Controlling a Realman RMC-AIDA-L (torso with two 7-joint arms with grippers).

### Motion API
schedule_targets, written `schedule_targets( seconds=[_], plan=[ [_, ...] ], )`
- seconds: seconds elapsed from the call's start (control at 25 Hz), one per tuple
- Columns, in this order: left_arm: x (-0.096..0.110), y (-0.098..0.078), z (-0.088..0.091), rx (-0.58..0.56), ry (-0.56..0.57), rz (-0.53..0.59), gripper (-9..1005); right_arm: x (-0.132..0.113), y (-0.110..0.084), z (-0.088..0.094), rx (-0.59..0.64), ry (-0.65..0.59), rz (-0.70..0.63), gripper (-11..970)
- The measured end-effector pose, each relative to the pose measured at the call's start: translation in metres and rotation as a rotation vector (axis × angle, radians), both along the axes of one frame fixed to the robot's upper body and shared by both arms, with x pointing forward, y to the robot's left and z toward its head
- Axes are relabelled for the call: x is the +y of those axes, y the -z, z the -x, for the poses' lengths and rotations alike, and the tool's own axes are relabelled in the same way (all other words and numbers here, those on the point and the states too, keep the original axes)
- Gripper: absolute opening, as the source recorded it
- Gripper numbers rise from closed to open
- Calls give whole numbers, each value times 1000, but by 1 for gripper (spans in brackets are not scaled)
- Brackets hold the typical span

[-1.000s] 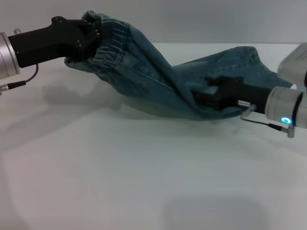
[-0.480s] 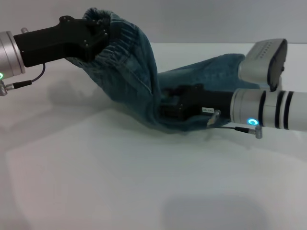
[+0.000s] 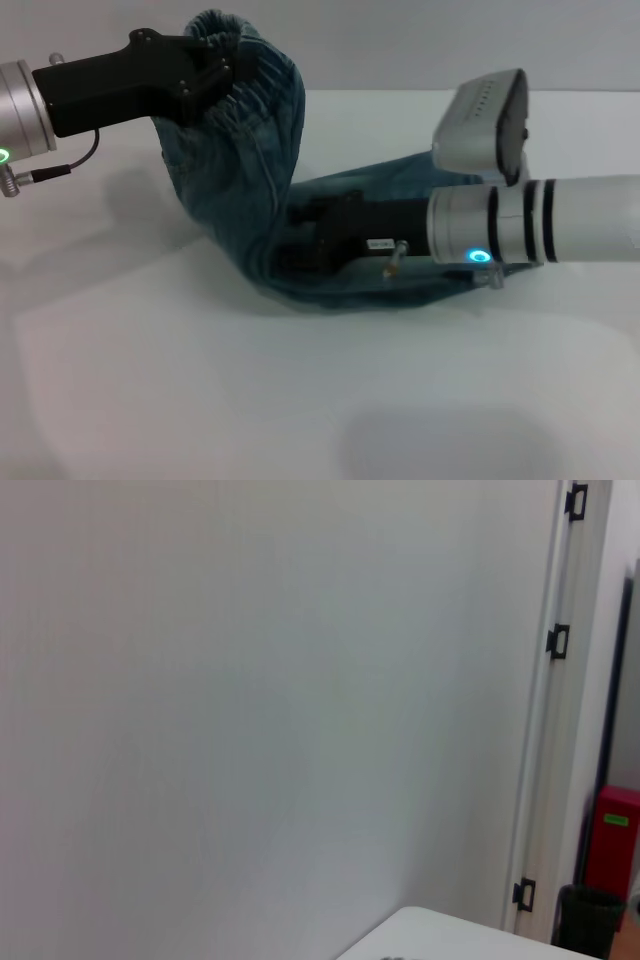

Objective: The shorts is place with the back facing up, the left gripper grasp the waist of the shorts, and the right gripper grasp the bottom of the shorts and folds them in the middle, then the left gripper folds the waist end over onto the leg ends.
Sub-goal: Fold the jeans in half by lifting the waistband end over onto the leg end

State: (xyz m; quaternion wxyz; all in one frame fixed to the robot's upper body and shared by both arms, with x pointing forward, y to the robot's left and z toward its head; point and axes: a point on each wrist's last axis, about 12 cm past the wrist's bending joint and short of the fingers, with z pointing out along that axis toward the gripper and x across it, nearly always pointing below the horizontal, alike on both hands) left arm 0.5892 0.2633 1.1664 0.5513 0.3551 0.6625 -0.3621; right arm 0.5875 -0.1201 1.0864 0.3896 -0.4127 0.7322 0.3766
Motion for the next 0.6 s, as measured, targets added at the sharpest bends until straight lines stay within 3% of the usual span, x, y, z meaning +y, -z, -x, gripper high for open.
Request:
schedule_targets(
  seconds=[0.6],
  plan=[
    [0, 3, 6, 12, 29, 11, 81, 18, -17, -3, -8, -59, -5, 634]
  ],
)
